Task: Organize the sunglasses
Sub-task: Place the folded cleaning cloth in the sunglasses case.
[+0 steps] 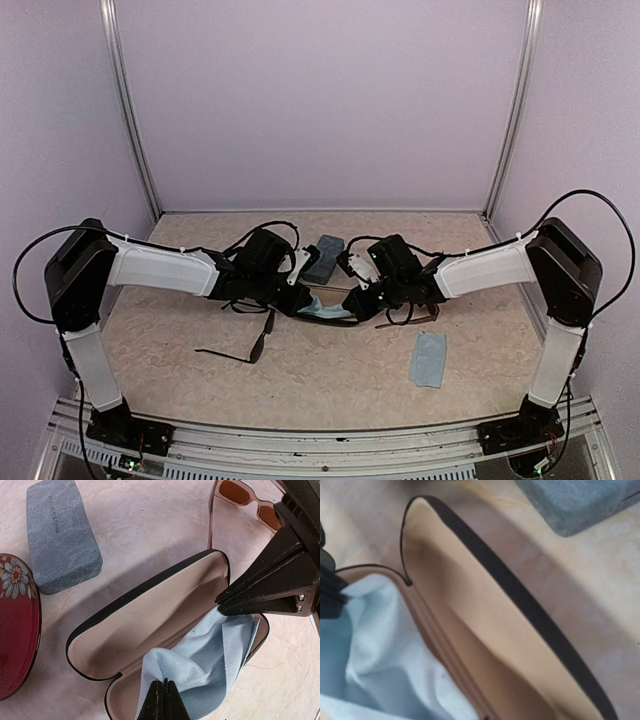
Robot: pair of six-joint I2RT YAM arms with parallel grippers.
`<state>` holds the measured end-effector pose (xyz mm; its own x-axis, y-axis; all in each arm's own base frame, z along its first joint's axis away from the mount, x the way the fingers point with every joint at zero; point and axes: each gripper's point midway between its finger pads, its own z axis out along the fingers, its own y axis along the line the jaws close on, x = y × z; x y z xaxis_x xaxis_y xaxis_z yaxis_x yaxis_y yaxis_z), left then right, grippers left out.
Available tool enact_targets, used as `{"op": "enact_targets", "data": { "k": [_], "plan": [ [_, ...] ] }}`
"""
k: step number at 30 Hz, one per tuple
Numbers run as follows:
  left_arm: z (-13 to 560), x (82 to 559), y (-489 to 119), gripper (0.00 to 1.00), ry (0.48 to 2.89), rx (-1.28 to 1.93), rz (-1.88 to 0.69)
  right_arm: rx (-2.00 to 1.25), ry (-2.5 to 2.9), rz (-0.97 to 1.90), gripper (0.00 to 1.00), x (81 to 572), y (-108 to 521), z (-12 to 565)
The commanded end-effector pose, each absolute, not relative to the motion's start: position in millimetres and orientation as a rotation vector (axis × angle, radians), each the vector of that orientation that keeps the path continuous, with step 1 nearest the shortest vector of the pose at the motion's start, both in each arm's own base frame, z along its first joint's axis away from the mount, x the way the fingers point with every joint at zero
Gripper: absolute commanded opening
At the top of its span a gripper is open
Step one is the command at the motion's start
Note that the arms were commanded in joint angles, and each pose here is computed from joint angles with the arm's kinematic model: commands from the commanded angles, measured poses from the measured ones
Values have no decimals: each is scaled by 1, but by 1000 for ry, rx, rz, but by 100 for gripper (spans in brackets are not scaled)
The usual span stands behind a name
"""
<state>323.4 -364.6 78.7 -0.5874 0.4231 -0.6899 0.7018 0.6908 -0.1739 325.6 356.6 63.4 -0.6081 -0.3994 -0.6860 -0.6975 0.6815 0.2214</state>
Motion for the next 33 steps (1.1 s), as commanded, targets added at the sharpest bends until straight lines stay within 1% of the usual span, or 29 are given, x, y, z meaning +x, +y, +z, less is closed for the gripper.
{"op": "enact_targets", "data": {
  "k": [1,19,31,33],
  "plan": [
    [77,325,-371,0,2274,852,-599,-862,2273,635,0,332,358,61],
    [74,334,-370,0,2311,835,-556,-909,2234,629,0,334,357,66],
    [57,330,-365,0,2366,854,-532,-925,2250,662,0,329,359,58],
    [58,331,-364,2,2367,848,-521,-922,2252,662,0,329,359,59]
  ]
}}
